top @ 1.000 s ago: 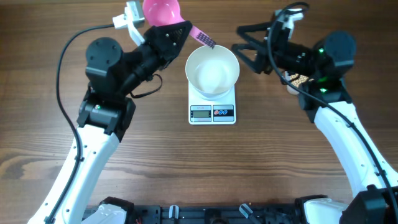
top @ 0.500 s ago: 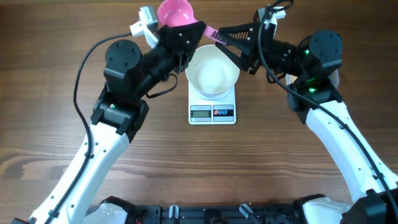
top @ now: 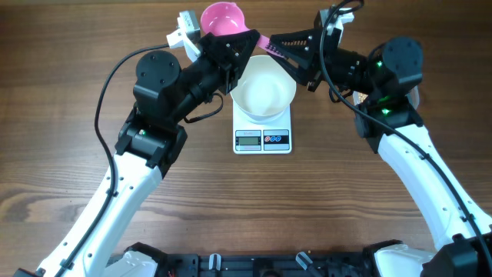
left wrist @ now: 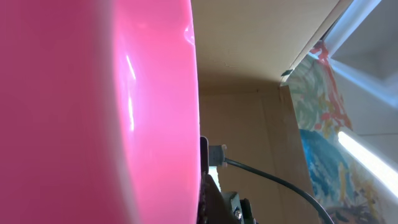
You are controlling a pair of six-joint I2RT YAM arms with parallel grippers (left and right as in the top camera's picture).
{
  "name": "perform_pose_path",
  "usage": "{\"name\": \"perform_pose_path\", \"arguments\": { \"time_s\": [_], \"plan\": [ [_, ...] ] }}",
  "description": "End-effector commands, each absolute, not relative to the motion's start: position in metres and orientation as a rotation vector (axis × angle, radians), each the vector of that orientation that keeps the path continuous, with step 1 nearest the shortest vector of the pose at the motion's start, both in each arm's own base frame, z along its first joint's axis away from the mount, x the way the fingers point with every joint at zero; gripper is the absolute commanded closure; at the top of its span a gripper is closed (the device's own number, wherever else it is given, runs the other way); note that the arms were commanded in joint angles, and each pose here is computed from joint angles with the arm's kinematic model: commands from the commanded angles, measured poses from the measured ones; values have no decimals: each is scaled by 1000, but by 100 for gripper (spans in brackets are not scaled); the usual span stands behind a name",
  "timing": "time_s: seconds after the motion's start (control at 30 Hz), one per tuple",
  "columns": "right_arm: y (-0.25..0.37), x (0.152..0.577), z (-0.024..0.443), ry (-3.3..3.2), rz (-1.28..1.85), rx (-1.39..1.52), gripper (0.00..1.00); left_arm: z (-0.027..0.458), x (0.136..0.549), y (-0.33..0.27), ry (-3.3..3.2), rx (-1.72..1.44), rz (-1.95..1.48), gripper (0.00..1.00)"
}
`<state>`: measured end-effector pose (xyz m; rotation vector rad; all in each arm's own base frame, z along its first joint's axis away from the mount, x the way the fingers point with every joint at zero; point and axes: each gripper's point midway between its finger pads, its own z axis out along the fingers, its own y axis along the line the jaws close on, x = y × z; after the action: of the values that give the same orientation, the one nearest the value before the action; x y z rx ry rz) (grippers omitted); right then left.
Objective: Scoop item into bowl and weigh 150g on scale
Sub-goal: 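Grasp the scoop handle with the right gripper and release the left gripper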
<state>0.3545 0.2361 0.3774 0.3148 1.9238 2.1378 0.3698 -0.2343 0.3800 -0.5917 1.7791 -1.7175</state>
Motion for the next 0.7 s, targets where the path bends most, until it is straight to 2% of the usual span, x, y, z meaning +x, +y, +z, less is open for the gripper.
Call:
{"name": "perform_pose_path", "arguments": {
  "time_s": [0.0,0.2,0.57,0.67],
  "plan": [
    [236,353,391,1890,2138,290,71,383,372,-234,1764,-606,-1717,96],
    [237,353,390,1894,2139,294,75,382,373,-234,1769,-609,-1714,96],
    [238,350,390,1911,2160,303,76,374,376,-241,1781,-629,-1702,96],
    [238,351,389,1915,2160,309,81,374,376,-241,1781,-628,-1703,96]
  ]
}}
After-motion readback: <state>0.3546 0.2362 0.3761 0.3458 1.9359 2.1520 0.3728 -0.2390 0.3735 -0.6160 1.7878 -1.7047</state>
